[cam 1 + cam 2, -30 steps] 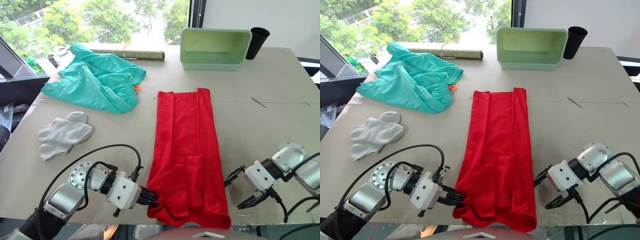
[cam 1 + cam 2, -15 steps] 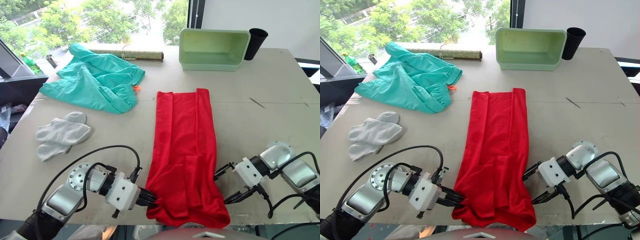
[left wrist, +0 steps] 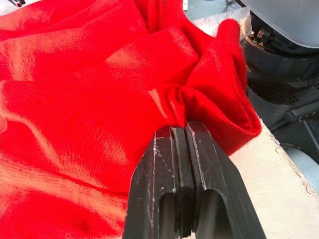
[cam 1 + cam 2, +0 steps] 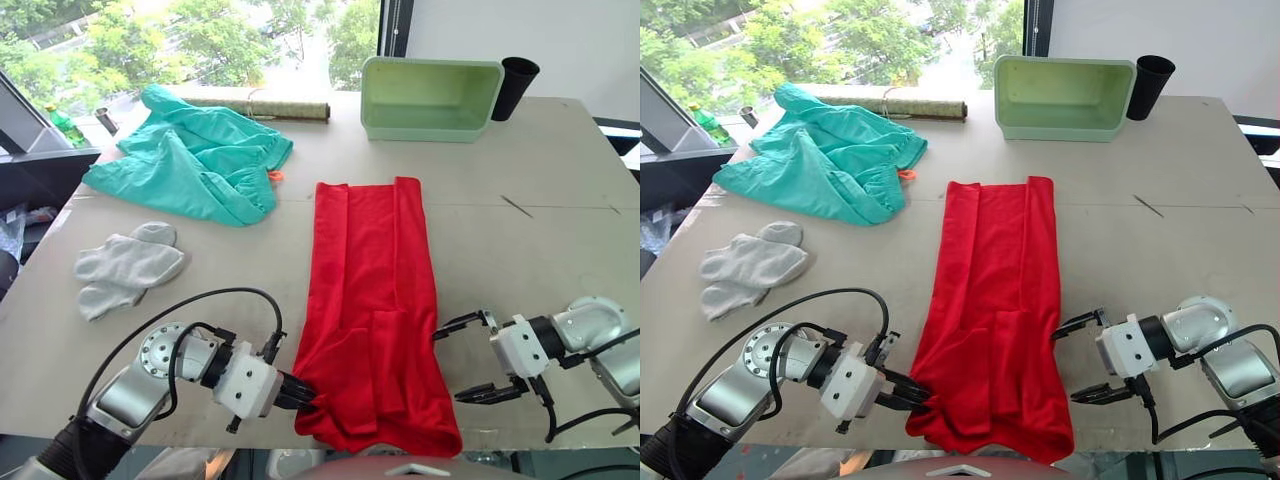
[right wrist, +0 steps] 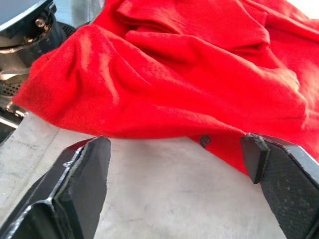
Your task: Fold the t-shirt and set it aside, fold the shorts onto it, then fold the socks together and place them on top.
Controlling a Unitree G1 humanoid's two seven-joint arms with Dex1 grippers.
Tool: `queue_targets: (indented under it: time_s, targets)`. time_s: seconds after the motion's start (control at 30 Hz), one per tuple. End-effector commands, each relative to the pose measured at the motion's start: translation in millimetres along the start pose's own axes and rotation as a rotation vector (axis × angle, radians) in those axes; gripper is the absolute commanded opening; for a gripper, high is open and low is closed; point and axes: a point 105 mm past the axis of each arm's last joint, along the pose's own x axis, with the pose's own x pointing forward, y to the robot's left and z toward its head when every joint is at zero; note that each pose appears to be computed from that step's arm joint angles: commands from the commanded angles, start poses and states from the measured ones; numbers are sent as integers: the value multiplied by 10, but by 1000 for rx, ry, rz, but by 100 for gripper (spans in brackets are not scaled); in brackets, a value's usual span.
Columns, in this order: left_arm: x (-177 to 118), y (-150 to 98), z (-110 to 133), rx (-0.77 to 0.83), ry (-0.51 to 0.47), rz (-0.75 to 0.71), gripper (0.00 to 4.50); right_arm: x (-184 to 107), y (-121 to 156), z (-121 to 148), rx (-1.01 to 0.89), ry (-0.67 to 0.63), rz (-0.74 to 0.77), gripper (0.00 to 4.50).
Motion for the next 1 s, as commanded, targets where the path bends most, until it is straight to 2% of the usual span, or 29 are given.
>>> queue_targets:
  time_s: [0.03,0.33,0.37,0.4,0.43,0.5,0.7,1.0]
  targets:
    - [12,9,39,22,-6,-2,0,104,11,38,-97,-1,19,448]
    - [-33,46,25,24,10,7,0,256,-39,105,-179,-58,17,448]
    - [-37,49,25,24,11,9,0,261,-52,122,-182,-67,11,397]
    - [-40,51,25,23,11,10,0,264,-64,136,-182,-74,3,373]
    - [-42,51,24,22,12,11,0,262,-68,141,-189,-74,1,318]
    - [-43,51,20,21,13,11,0,237,-25,138,-193,-68,9,253]
    - [-23,62,11,23,10,9,0,263,116,151,-176,-75,47,253]
    - [-77,88,-48,23,31,13,0,261,178,139,-172,-78,82,253]
